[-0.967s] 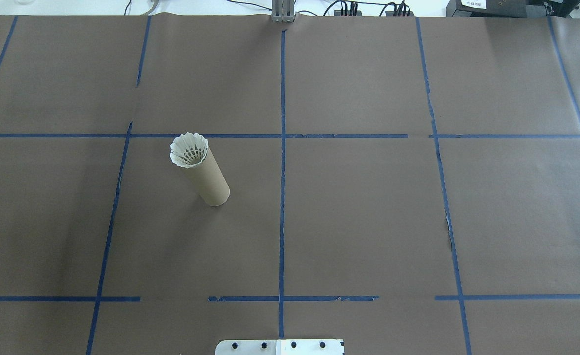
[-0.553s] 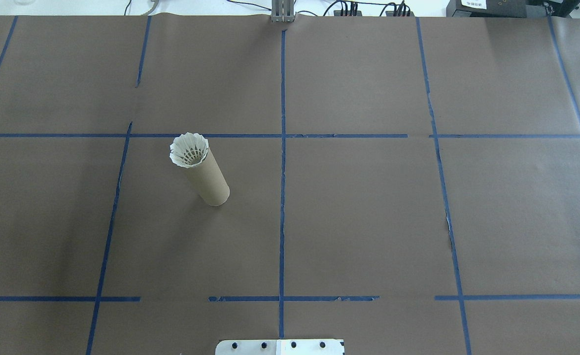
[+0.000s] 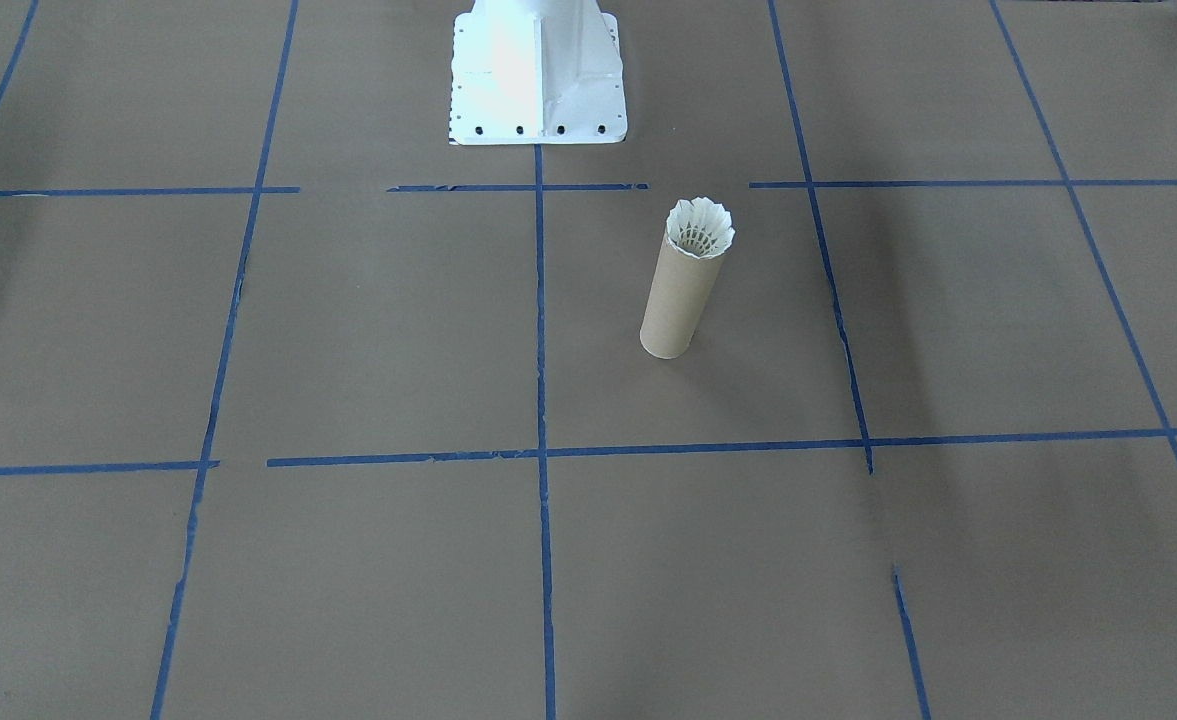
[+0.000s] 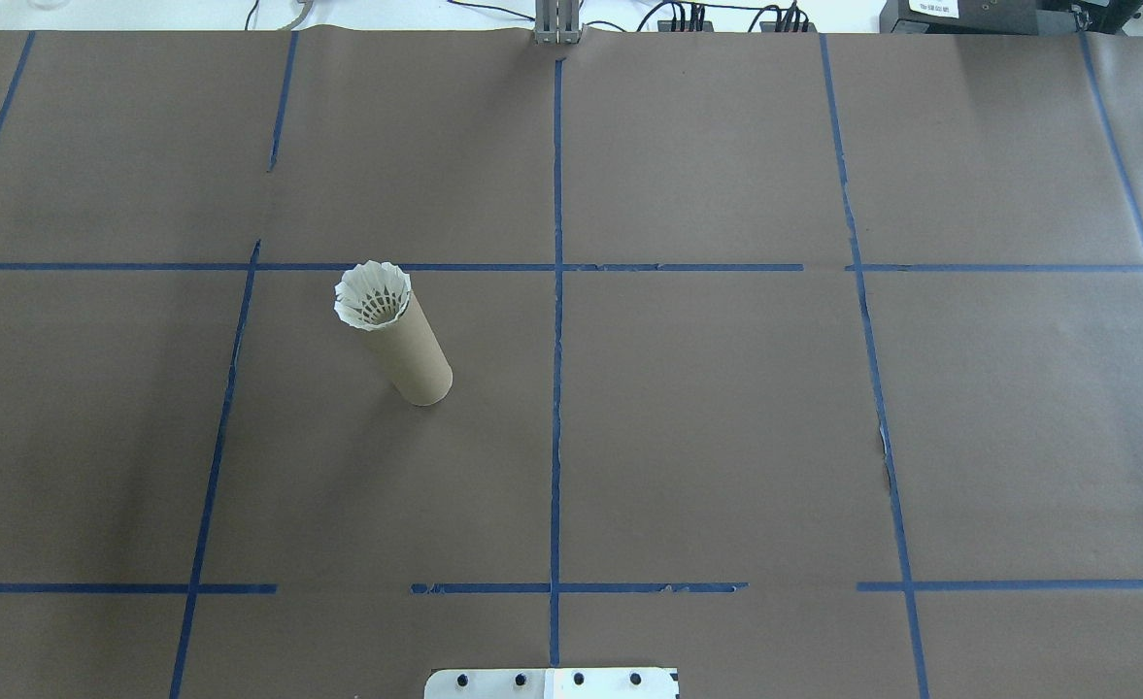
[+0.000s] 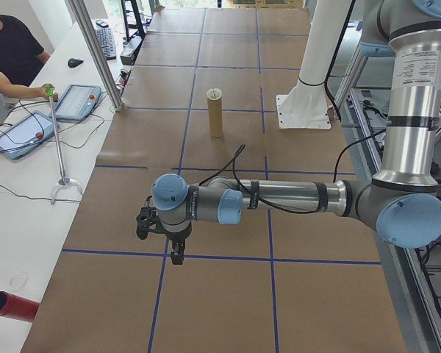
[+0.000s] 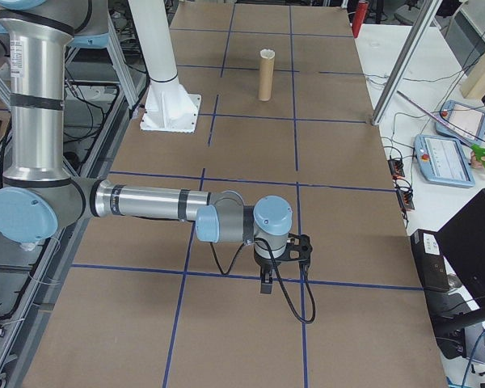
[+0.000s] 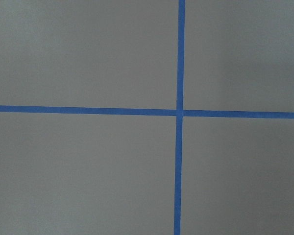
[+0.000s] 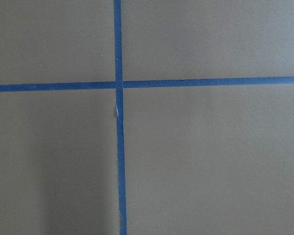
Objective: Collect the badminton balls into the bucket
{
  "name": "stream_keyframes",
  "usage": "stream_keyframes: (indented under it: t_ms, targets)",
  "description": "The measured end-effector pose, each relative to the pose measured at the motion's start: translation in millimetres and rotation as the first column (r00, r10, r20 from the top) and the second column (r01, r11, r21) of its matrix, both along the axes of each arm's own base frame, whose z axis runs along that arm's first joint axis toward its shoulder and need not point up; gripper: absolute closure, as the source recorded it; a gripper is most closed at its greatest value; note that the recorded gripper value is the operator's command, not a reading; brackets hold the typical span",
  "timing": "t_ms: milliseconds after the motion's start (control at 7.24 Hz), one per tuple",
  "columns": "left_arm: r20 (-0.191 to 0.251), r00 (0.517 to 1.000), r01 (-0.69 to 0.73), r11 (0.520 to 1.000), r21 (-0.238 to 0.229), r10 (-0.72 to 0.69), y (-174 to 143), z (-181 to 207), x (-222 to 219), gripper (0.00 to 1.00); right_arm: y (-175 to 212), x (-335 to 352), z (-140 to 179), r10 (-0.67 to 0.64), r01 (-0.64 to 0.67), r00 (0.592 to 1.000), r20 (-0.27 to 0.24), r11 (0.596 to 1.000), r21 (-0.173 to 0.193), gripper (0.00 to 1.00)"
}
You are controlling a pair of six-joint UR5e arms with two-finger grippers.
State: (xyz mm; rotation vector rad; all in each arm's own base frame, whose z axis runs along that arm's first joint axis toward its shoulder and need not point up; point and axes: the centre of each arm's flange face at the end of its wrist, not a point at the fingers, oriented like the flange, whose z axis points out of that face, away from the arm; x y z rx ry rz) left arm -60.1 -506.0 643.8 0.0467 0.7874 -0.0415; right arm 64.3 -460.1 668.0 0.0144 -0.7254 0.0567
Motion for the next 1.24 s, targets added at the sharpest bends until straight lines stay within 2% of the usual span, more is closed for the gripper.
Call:
stream_keyframes:
  t_ms: [553,1244]
  targets:
    - [0.002,1.0,0.002,1.0,0.016,-0.002,-1.3,-6.8,-2.4,0.0,0.0,0.0,0.0,0.0,0.0,1.0,0.0,1.0,0.0,0.0]
    - [-0.001,1.0,0.01,1.0,0.015,-0.01,-0.6,-7.1,-6.3,0.0,0.0,0.0,0.0,0.0,0.0,1.0,0.0,1.0,0.0,0.0]
